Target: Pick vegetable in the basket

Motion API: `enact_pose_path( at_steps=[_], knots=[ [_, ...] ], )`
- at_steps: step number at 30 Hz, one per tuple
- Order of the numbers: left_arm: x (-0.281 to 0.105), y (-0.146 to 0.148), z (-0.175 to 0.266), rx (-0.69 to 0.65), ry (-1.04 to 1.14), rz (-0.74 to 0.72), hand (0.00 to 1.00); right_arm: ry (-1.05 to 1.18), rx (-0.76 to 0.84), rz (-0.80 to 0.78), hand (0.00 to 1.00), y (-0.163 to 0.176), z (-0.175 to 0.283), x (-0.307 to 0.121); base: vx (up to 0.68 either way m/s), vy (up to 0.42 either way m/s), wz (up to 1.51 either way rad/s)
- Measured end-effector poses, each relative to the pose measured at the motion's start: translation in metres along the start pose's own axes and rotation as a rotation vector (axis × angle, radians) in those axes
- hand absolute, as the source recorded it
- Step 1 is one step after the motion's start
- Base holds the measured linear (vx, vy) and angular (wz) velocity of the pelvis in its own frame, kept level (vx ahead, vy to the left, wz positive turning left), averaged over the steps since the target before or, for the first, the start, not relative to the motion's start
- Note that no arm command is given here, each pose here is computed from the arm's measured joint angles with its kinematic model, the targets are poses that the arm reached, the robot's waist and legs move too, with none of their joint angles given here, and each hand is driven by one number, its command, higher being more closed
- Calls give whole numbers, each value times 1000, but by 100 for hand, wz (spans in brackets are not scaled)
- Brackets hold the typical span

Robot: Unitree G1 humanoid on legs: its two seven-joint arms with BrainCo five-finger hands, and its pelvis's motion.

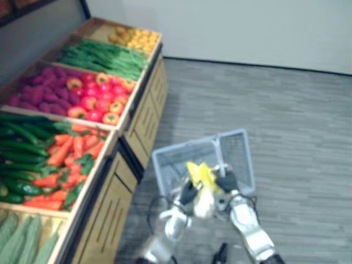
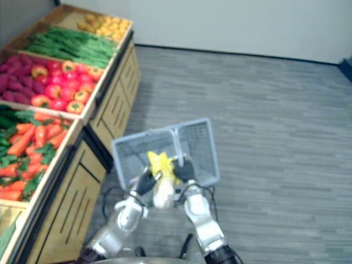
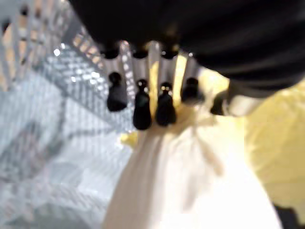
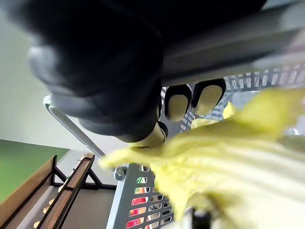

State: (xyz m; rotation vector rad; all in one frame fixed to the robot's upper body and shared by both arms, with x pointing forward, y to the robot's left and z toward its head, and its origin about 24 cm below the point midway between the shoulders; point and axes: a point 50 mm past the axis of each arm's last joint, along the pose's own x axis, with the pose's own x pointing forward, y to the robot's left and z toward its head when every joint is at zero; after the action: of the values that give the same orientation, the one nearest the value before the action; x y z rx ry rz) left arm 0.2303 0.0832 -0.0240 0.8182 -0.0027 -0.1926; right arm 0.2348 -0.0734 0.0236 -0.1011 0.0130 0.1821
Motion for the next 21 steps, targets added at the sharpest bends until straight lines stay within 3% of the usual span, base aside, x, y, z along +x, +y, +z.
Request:
enact_pose_path(
  at_steps=[3,7,13,15,21],
  knots=[
    [7,-3,-5,33,27,-14,0,3,21,55,100,11,-1,-6,293,-307,9],
    [11,-3,2,45,8,8,0,53,11,29,100,2,-13,-18,313,-291,-8],
    [0,4,-11,-46,106,89,0,162,-42,-6,100,-16,-39,-31,221,-92,20],
    [-5,9,-16,-69,133,124,0,186,-54,-64,100,-31,-44,-30,248,77,26],
    [-18,30,-17,-141,152,246,0,366,-97,-485,100,-121,-79,-54,317,170,121]
  ],
)
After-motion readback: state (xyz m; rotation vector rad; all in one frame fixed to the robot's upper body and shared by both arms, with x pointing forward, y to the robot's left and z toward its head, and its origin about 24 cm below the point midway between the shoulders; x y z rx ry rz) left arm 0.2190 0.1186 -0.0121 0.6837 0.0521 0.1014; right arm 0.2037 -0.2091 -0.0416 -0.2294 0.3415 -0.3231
